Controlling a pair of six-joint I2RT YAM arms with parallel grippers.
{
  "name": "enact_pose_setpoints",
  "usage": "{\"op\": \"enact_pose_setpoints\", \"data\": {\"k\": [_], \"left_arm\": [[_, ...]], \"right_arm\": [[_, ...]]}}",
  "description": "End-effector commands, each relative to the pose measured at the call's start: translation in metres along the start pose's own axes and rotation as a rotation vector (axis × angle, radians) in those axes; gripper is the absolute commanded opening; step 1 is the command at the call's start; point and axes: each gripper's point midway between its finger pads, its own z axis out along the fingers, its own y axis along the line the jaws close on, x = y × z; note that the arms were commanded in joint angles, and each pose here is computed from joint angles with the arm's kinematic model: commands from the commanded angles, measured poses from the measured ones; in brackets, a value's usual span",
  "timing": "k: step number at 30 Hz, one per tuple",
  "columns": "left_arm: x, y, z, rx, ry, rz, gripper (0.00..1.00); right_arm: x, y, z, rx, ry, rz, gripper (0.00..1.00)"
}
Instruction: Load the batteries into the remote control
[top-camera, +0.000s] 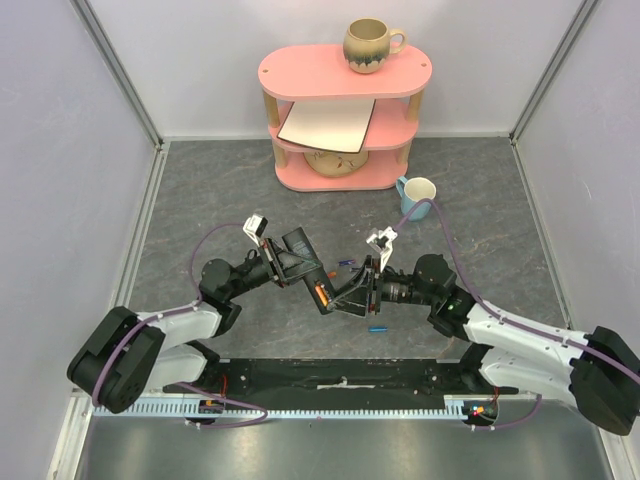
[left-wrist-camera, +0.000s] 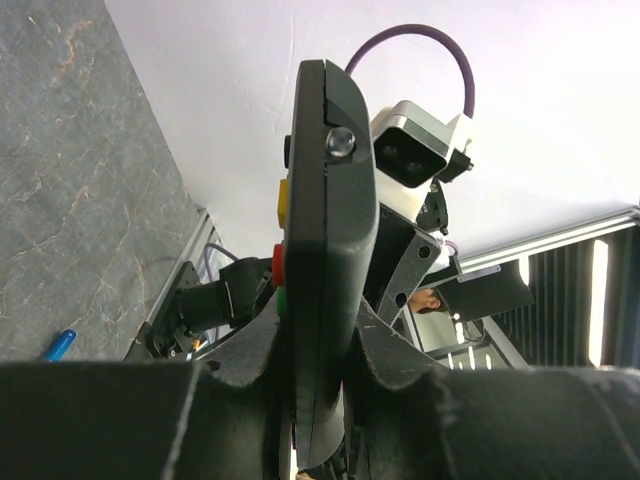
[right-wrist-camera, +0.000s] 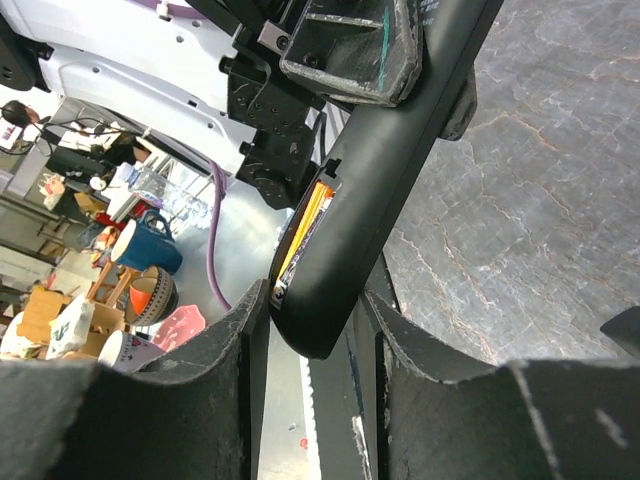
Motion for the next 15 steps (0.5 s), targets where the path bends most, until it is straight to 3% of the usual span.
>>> {"op": "enact_pose_setpoints", "data": {"k": [1, 15], "left_arm": [[0.018, -0.0514, -0.0065, 0.192, 0.085, 0.117, 0.02], [0.0206, -0.0468, -0.0094, 0.177, 0.086, 0.12, 0.02]], "right_arm": [[-0.0011, -0.0303, -0.0001, 0.107, -0.04, 0.039, 0.4], [-0.0075, -0.0269, 0.0098, 0.063, -0.059, 0.149, 0.18]]}}
